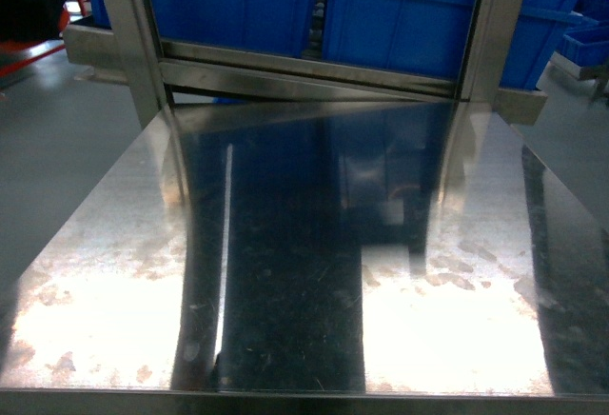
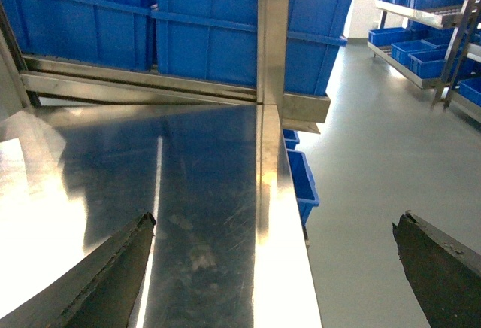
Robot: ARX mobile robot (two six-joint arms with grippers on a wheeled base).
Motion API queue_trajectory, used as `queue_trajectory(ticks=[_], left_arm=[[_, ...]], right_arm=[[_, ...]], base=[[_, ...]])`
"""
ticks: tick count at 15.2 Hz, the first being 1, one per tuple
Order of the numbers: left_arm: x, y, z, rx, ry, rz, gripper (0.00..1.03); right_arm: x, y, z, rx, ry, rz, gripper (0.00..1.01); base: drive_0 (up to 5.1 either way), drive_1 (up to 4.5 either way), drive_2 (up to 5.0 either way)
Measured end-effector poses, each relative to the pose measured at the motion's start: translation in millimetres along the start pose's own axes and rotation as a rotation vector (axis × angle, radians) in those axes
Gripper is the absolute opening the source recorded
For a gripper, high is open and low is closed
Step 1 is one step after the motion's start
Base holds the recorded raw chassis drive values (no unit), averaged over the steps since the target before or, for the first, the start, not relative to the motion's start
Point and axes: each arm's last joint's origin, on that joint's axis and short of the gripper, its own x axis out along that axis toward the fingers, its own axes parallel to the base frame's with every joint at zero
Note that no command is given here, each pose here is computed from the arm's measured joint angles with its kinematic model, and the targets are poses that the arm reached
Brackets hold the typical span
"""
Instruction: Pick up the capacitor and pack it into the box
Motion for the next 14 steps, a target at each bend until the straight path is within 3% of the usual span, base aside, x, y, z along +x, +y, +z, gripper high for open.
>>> queue_trajectory(ticks=[1, 3, 5, 10, 14], left_arm=[[-16.4, 7.6, -5.4, 0.019, 0.008, 0.064, 0.43], [-40.1, 18.9, -14.2, 0.037, -0.001, 0.103, 0.43], [-61.2, 22.3, -29.3, 0.04, 0.028, 0.089, 0.43], [-101.4, 37.6, -43.2, 0.038, 0.026, 0.093, 0.43], [-122.2, 36.8, -49.8, 0.038, 0.024, 0.093, 0.43]], right_arm=[[0.0, 0.0, 0.1, 0.0, -0.001, 0.0, 0.98], [0.0, 0.0, 0.1, 0.0, -0.001, 0.0, 0.98], [0.0, 0.0, 0.1, 0.0, -0.001, 0.0, 0.98], [0.0, 0.0, 0.0, 0.0, 0.0, 0.0, 0.98], [0.0, 0.0, 0.1, 0.0, -0.001, 0.0, 0.98]], base=[[0.0, 0.0, 0.0], [0.0, 0.0, 0.0], [0.0, 0.0, 0.0], [0.0, 0.0, 0.0], [0.0, 0.0, 0.0]])
